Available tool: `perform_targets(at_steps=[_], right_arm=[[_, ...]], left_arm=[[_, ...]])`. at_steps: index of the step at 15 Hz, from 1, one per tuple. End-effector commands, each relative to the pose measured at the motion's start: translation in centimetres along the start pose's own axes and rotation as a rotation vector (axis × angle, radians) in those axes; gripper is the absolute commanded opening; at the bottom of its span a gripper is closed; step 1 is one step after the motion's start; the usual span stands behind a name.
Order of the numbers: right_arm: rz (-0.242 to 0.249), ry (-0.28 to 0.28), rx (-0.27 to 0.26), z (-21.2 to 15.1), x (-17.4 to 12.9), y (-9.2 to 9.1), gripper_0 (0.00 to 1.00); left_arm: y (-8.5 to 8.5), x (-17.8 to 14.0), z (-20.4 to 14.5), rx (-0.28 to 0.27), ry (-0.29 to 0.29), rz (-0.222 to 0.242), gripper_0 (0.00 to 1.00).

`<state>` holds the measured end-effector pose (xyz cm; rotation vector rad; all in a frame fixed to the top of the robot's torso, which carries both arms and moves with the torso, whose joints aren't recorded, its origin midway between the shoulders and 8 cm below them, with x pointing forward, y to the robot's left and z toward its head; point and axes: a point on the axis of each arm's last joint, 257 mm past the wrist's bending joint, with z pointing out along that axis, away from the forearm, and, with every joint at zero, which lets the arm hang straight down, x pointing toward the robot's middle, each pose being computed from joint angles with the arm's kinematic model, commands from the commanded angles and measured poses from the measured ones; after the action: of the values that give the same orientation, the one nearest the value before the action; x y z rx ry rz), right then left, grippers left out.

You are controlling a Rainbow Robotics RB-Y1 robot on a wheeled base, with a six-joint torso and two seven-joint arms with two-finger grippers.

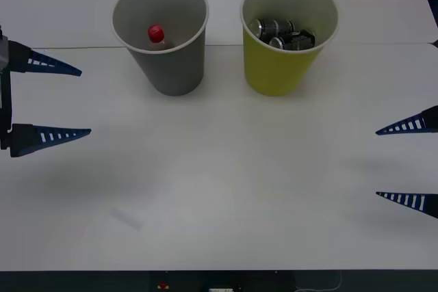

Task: Put the can into the green bin and the plastic bottle into the gray bin

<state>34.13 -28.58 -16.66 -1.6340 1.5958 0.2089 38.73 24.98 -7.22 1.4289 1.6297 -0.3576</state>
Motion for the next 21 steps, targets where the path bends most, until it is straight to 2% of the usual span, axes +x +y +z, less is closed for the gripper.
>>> perform_targets(at_steps=[1,6,10,15,21], right_arm=[[0.000,0.000,0.000,0.0,0.0,0.0,1.00],[0.000,0.000,0.000,0.0,0.0,0.0,1.00],[0.000,0.000,0.000,0.0,0.0,0.0,1.00],[0.000,0.000,0.000,0.0,0.0,0.0,1.00],[0.000,0.000,0.000,0.0,0.0,0.0,1.00]], left_arm=[[-1.2,2.0,-0.5,0.002,0.055,0.072,1.00],[-3.1,4.8,-0.9,0.054,0.128,0.159,1.00],[-4.3,5.7,-0.6,0.070,0.122,0.139,1.00],[-5.7,6.2,-0.2,0.101,0.114,0.144,1.00],[-5.7,6.8,-0.2,0.100,0.132,0.159,1.00]])
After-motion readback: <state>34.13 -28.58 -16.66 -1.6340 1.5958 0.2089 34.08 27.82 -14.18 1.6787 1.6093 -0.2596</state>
